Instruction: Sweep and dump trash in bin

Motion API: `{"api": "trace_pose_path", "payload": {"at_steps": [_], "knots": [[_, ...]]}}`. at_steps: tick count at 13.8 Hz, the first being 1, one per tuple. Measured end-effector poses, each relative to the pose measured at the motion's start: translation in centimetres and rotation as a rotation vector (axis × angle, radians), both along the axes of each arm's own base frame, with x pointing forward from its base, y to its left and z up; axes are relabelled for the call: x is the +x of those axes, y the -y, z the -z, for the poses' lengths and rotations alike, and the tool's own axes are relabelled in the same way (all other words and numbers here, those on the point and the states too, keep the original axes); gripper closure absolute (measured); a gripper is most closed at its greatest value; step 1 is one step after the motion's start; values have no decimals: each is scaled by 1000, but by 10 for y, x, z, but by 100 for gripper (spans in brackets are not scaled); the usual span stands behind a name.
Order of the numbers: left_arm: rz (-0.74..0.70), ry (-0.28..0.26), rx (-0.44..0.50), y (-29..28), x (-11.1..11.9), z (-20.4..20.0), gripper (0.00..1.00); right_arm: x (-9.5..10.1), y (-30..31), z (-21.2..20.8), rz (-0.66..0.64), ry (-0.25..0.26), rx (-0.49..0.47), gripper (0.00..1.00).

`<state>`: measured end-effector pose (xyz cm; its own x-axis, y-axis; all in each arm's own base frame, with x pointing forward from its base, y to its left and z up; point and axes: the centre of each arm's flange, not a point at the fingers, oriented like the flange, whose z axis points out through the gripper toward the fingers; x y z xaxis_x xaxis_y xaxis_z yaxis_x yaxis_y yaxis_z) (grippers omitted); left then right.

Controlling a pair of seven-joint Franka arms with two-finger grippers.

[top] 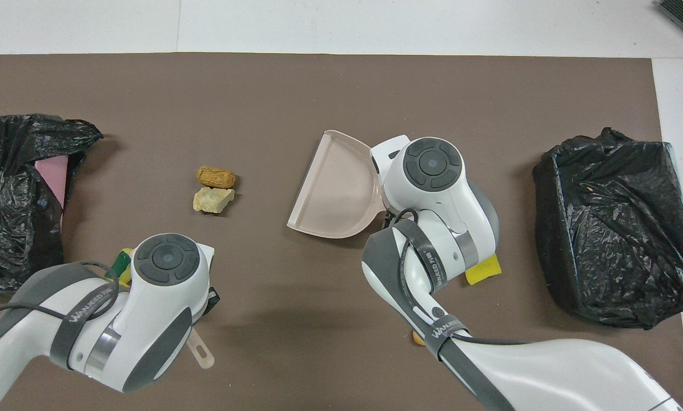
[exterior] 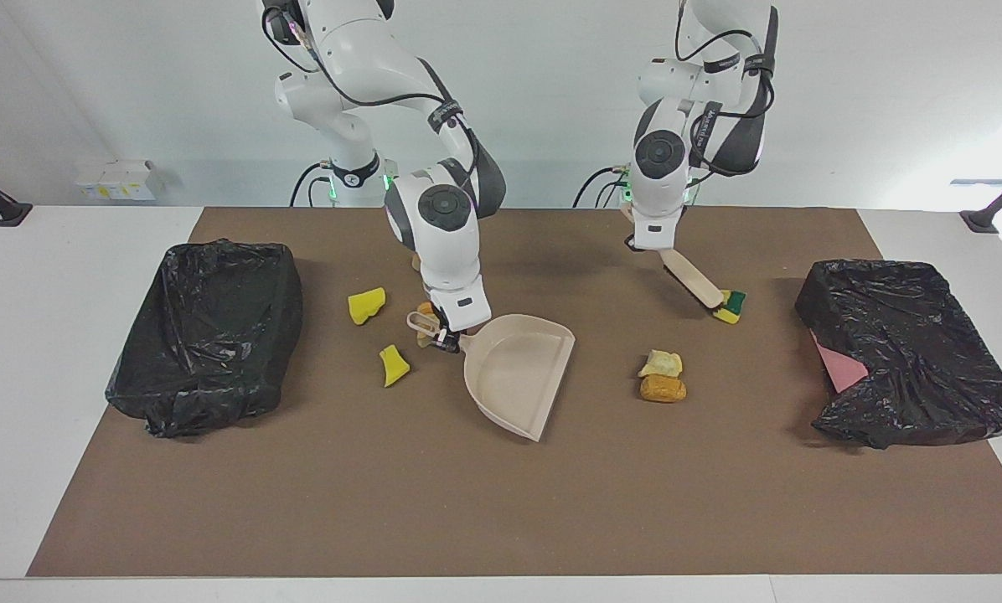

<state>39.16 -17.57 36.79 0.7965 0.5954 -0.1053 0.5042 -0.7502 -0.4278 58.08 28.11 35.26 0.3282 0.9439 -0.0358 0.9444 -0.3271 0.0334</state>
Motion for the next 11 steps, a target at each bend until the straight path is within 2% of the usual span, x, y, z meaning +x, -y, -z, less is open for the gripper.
{"api": "trace_pose_path", "payload": {"at_steps": [3,5,7,9,11], "knots": [[-108,4,22,-28,10,0,74,2,3,-2,-113,-3,-48,68],[-117,15,19,-29,13,-3,74,1,7,-1,-167,-20,-107,68],[-118,21,22,-28,16,-9,74,0,6,1,-182,-27,-124,68],[-111,-5,59,-38,15,-11,74,0,6,2,-184,-27,-126,68],[-116,-55,67,-62,17,-10,74,0,6,2,-184,-27,-127,68]]}}
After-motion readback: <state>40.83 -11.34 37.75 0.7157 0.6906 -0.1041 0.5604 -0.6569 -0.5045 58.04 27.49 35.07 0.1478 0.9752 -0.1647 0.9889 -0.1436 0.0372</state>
